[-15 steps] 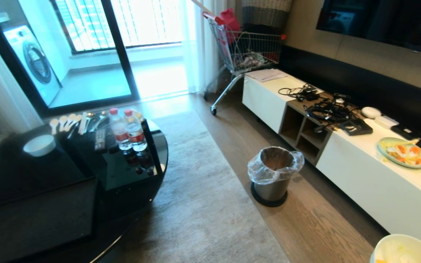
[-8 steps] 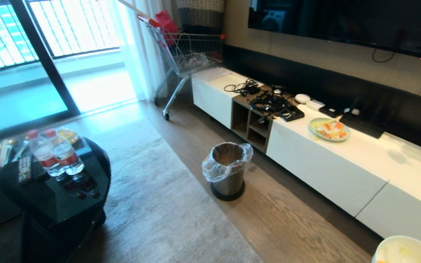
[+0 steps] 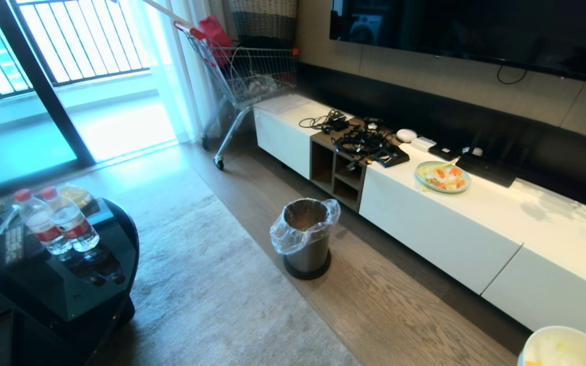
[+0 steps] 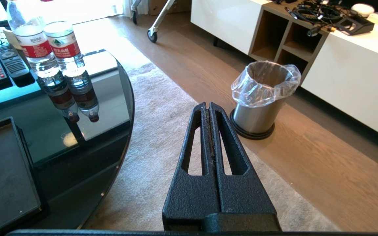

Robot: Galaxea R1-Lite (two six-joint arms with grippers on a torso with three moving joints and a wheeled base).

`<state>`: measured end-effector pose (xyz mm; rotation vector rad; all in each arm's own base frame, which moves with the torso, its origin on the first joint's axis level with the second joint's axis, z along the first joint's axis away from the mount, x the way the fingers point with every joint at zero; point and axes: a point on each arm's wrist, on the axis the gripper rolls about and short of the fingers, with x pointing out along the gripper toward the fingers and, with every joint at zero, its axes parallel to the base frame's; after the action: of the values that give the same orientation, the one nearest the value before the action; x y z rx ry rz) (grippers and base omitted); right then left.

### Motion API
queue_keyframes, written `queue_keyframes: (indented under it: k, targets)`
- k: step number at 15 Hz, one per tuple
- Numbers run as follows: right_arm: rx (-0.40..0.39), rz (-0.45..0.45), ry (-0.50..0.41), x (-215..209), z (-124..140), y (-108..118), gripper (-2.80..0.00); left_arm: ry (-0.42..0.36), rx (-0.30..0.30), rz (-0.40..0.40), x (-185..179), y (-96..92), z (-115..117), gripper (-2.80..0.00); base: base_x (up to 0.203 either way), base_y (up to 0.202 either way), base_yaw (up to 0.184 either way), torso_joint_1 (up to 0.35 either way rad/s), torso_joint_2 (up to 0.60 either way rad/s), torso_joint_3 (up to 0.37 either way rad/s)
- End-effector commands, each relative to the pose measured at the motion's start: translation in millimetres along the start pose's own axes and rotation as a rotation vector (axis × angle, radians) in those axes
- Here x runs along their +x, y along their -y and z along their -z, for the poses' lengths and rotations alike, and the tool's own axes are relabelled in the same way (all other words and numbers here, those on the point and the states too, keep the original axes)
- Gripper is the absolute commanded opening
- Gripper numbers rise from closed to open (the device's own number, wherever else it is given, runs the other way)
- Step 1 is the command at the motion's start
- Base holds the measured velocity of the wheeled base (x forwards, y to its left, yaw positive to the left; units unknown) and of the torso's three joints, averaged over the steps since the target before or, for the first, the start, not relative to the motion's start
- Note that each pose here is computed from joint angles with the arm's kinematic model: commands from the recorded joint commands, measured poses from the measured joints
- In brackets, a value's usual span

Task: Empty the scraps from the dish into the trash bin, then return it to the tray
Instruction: Move the bowl over the trash can

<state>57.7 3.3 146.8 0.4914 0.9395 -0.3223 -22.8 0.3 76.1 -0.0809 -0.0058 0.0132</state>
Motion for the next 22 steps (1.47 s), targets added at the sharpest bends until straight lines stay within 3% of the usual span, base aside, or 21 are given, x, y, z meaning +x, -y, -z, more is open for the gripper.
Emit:
queue_keyframes:
  k: [1, 16, 22]
  targets:
    - [0.003, 0.001, -0.002, -0.1, 0.5, 0.3, -2.80, 0.001, 0.000, 0.000, 0.0, 0.0, 0.0, -2.80, 0.000, 0.000, 0.000, 0.000, 0.00, 0.000]
    - [0.004, -0.001, -0.003, 0.0, 0.9, 0.5, -2.80, 0.001, 0.001, 0.000, 0.0, 0.0, 0.0, -2.80, 0.000, 0.000, 0.000, 0.000, 0.00, 0.000]
    - [0.002, 0.002, -0.004, 0.4, 1.0, 0.6, -2.80, 0.001, 0.001, 0.000, 0.0, 0.0, 0.0, -2.80, 0.157, 0.000, 0.001, 0.001, 0.00, 0.002]
